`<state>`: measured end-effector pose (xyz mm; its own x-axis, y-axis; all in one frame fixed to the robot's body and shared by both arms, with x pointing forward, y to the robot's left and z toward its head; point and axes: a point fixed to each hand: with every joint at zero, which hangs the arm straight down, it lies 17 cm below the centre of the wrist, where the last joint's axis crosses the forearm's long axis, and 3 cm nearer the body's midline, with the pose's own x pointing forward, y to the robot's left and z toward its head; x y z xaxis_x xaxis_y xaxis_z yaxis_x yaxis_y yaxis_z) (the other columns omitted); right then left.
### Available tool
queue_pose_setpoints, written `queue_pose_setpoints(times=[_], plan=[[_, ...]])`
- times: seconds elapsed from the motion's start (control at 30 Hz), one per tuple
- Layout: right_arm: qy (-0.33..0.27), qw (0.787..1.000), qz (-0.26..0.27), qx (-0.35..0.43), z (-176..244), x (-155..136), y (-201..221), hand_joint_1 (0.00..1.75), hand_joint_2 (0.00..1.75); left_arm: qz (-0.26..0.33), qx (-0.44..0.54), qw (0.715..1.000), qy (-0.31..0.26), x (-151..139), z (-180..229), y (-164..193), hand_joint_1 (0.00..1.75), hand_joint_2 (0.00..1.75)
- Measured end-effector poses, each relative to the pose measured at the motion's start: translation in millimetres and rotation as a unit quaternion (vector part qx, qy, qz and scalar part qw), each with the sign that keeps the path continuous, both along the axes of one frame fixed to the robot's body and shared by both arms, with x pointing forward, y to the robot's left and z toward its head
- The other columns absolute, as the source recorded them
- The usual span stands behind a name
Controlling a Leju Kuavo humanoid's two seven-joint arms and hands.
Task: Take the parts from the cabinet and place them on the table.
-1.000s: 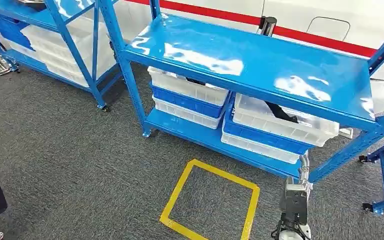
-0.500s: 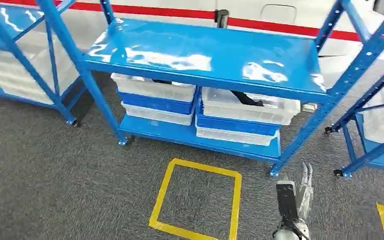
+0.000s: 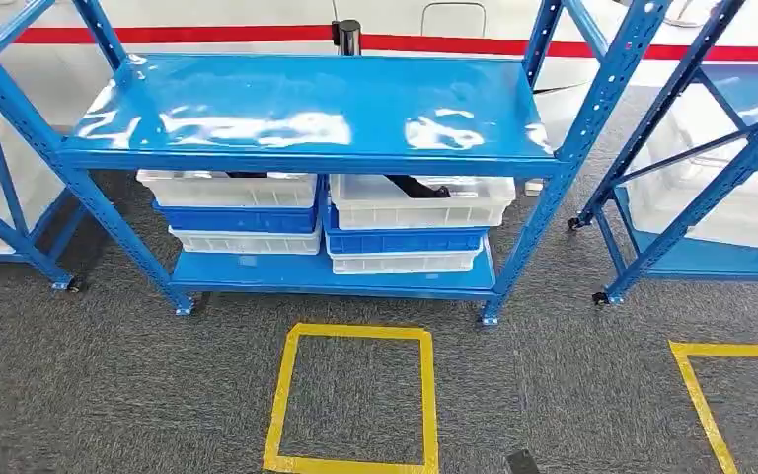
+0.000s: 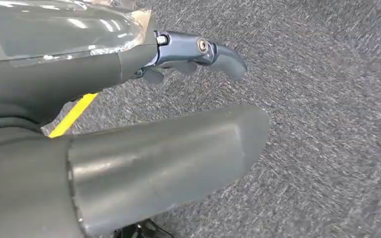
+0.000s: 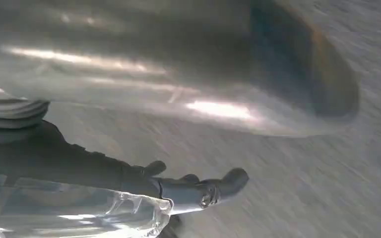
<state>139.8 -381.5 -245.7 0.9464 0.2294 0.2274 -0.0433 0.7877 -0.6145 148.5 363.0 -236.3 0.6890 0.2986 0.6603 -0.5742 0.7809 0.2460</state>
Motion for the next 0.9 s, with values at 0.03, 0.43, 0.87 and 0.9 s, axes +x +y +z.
queue_pose_setpoints(times=[0.03,0.43,0.87,0.9], plan=[[0.019,1.000,-0.011,0.013,-5.8,-14.2,4.5,0.00,0.00,0.000,-0.002,1.000,0.003,0.1,-0.7,-0.7,0.00,0.00],[0.093,0.994,-0.030,0.050,-20.5,-55.7,25.9,0.00,0.00,-0.002,-0.019,0.999,0.034,-11.2,-8.9,-15.0,0.00,0.00],[0.109,0.992,-0.021,0.054,-22.2,-61.8,35.3,0.00,1.75,0.005,-0.024,0.997,0.075,-25.9,-15.9,-17.4,0.00,1.75],[0.107,0.993,-0.020,0.055,-22.1,-60.3,36.1,0.00,1.75,0.005,-0.023,0.997,0.076,-26.2,-15.9,-17.1,0.00,1.75]])
